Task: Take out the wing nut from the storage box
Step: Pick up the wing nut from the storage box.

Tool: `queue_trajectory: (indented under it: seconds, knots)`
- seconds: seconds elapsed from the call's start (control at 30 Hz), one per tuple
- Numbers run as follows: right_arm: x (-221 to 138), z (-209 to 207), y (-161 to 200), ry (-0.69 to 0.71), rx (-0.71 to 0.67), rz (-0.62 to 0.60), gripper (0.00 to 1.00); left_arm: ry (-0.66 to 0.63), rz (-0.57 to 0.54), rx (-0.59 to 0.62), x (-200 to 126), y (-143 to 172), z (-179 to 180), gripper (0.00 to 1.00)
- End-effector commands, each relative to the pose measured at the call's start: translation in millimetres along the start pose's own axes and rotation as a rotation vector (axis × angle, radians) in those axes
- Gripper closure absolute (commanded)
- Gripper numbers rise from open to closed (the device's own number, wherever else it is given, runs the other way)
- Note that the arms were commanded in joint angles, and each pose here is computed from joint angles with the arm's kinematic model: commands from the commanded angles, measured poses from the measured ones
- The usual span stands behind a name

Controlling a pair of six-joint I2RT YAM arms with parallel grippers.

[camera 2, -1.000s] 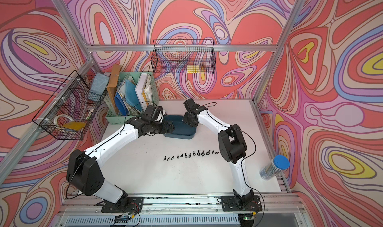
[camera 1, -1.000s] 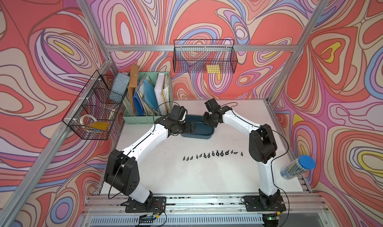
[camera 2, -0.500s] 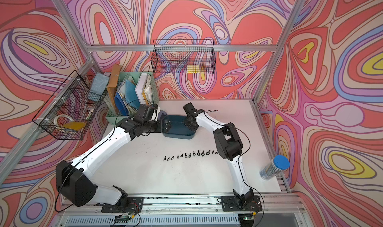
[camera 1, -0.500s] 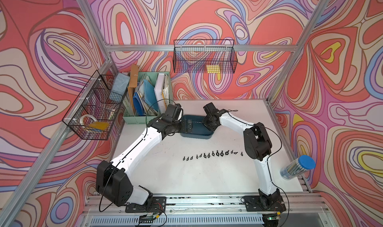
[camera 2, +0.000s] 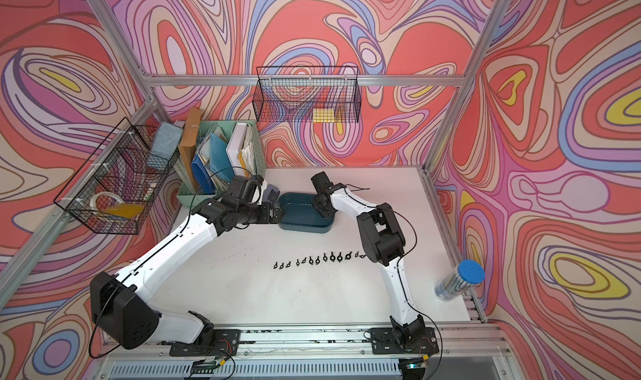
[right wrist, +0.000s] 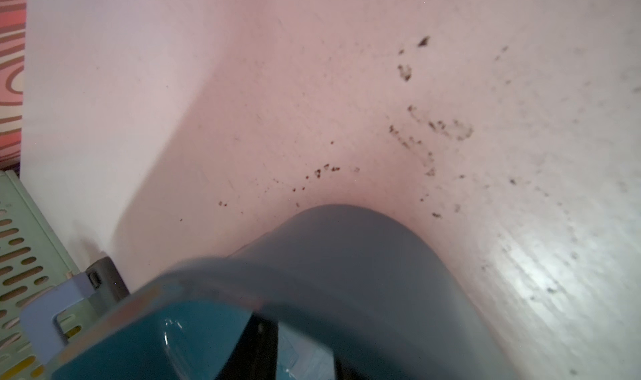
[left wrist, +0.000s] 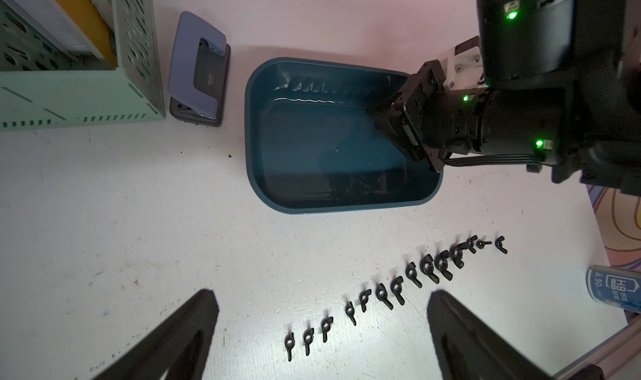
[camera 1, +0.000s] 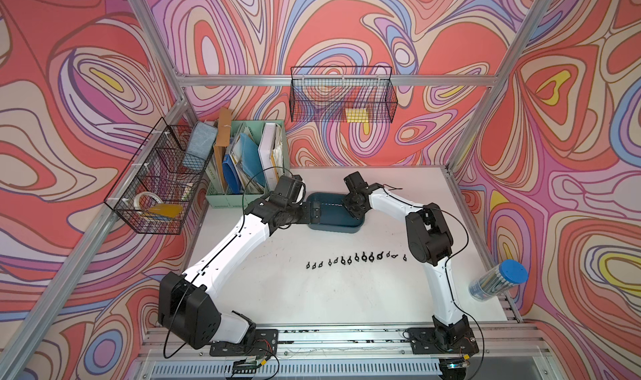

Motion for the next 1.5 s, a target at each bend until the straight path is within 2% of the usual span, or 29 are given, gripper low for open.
queue_trajectory:
  seconds: [0.0, 0.23, 0.57, 0.63, 0.73, 0.9, 1.17, 1.47]
  knots:
    - [9, -5, -7, 0.022, 0.054, -0.054, 0.71, -0.025, 0.02, 0.015, -5, 6, 5, 0.01]
    - [7, -6, -14, -0.015, 0.166, -0.119, 0.72, -0.024, 0.04, 0.016, -5, 9, 5, 0.01]
    - [13, -18, -19, 0.037, 0.251, -0.185, 0.69, -0.022, 0.048, 0.017, -6, 12, 6, 0.01]
    - [14, -21, -20, 0.043, 0.256, -0.189, 0.74, -0.025, 0.048, 0.016, -6, 12, 6, 0.01]
    - [15, -23, -18, 0.041, 0.255, -0.174, 0.87, -0.023, 0.047, 0.016, -5, 12, 6, 0.01]
    - [10, -24, -15, 0.034, 0.229, -0.153, 1.0, -0.023, 0.049, 0.013, -5, 12, 6, 0.01]
    - [-10, -22, -8, -0.008, 0.143, -0.104, 1.0, -0.024, 0.048, 0.016, -4, 12, 5, 0.01]
    - [-48, 2, 0, -0.173, -0.115, -0.038, 1.0, -0.007, 0.049, 0.002, 3, 11, 4, 0.01]
Point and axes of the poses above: each gripper's point midway between its finger pads, its own x axis out along the fingers, its own z axis along the line the jaws close on, y = z × x, the point moved 6 cm from there along -x, back along the fingers, and after that the axes turned 5 degrees about x, right-handed, at the moved point
